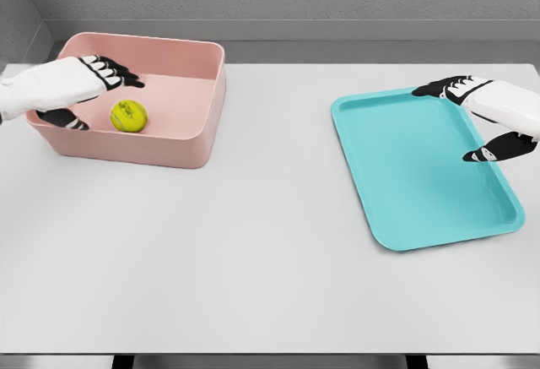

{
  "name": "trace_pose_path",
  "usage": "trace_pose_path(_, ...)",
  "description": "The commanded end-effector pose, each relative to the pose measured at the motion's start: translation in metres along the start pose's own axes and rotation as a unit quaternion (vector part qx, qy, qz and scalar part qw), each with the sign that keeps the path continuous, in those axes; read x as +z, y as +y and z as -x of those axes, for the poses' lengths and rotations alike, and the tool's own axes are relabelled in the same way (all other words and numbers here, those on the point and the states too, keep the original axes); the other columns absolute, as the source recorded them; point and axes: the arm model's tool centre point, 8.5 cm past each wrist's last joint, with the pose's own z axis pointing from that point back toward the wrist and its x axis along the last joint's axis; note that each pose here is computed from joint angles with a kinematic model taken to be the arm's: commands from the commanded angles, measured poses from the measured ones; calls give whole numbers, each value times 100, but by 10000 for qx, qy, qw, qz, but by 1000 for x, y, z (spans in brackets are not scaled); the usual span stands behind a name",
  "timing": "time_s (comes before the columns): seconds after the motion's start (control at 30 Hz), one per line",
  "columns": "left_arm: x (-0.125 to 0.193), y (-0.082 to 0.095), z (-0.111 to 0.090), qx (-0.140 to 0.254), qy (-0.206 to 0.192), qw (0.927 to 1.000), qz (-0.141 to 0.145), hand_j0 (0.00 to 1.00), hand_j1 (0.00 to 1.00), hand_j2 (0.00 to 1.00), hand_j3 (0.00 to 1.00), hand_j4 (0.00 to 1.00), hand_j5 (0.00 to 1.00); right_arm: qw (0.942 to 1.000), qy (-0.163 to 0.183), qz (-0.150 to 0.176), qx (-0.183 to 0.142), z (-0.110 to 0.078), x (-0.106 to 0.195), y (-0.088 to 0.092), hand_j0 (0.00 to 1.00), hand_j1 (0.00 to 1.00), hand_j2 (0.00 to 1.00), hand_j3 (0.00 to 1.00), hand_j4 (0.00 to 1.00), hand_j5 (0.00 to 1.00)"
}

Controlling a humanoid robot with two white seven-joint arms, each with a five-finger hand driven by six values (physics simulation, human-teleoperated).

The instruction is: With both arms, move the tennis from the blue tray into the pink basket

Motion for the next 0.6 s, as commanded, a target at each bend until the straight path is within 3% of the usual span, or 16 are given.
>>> trace_pose_path(0.0, 28, 38, -6, -145, -100, 9990, -415, 100, 100, 100, 100, 100, 100, 10000, -3, 9, -20, 0, 0, 0, 100, 100, 100, 100, 100, 100)
trace_pose_path(0.1, 56, 28, -6, 60, 6, 9987, -510, 100, 100, 100, 100, 100, 100, 10000, -3, 9, -20, 0, 0, 0, 100, 100, 100, 100, 100, 100)
trace_pose_path(0.27, 53, 31, -20, -4, -177, 9984, -538, 100, 100, 100, 100, 100, 100, 10000, -3, 9, -20, 0, 0, 0, 100, 100, 100, 100, 100, 100)
trace_pose_path(0.33, 52, 12, -25, 151, -225, 9990, -368, 100, 100, 100, 100, 100, 100, 10000, -3, 9, -20, 0, 0, 0, 100, 100, 100, 100, 100, 100)
trace_pose_path(0.57, 48, 17, -35, 68, -366, 9984, -427, 100, 100, 100, 100, 100, 100, 10000, -3, 9, -20, 0, 0, 0, 100, 100, 100, 100, 100, 100)
